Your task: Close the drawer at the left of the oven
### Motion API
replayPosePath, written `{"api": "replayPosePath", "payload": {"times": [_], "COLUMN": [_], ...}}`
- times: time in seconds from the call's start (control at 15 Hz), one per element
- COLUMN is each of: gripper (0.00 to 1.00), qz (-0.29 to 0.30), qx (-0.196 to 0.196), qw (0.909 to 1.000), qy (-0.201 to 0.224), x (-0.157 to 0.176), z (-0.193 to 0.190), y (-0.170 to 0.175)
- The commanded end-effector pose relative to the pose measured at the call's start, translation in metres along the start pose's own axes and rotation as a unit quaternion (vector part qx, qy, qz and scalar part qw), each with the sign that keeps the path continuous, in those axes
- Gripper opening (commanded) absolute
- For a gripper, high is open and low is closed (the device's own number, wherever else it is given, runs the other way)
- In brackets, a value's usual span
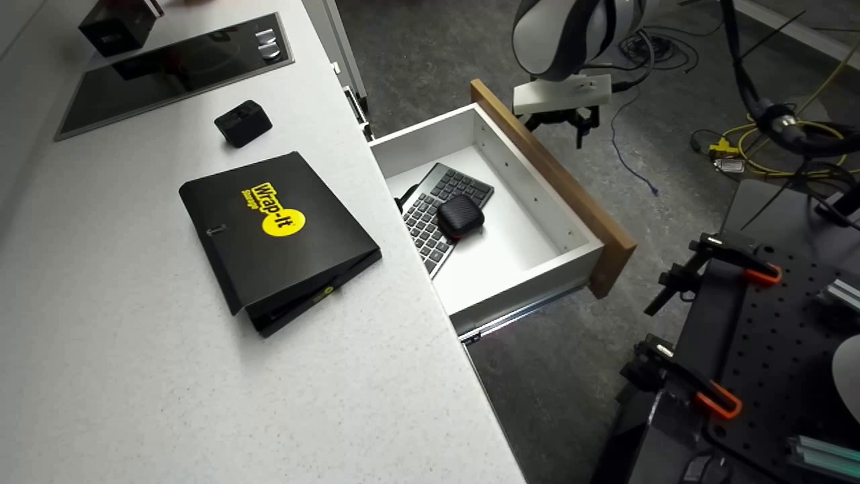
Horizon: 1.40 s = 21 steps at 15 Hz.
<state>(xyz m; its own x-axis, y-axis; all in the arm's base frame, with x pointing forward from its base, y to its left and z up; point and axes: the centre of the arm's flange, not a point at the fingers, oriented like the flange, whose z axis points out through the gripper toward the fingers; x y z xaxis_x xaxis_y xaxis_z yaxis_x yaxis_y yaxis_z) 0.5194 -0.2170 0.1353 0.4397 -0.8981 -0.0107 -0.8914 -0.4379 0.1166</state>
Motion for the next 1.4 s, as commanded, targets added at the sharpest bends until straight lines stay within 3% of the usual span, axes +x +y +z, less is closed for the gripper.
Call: {"api": "replayPosePath", "payload": {"times": [0.0,0.2,0.27,0.47,0.73,0.93,1.33], "gripper": [1.0,1.0,1.0,1.0,1.0,1.0,1.0], "qz": [-0.051,-0.083,-0.063,-0.083,-0.083,-0.085,-0.122], "qx": [0.04,0.046,0.041,0.045,0.043,0.058,0.097], "qw": [0.9965,0.9921,0.9953,0.9932,0.9933,0.992,0.9817], "qy": [-0.053,-0.082,-0.061,-0.068,-0.069,-0.074,-0.11], "x": [-0.026,-0.06,-0.049,-0.072,-0.07,-0.069,-0.11], "z": [-0.016,-0.023,-0.019,-0.026,-0.023,0.004,0.037], "y": [-0.056,-0.094,-0.066,-0.09,-0.088,-0.122,-0.181]}}
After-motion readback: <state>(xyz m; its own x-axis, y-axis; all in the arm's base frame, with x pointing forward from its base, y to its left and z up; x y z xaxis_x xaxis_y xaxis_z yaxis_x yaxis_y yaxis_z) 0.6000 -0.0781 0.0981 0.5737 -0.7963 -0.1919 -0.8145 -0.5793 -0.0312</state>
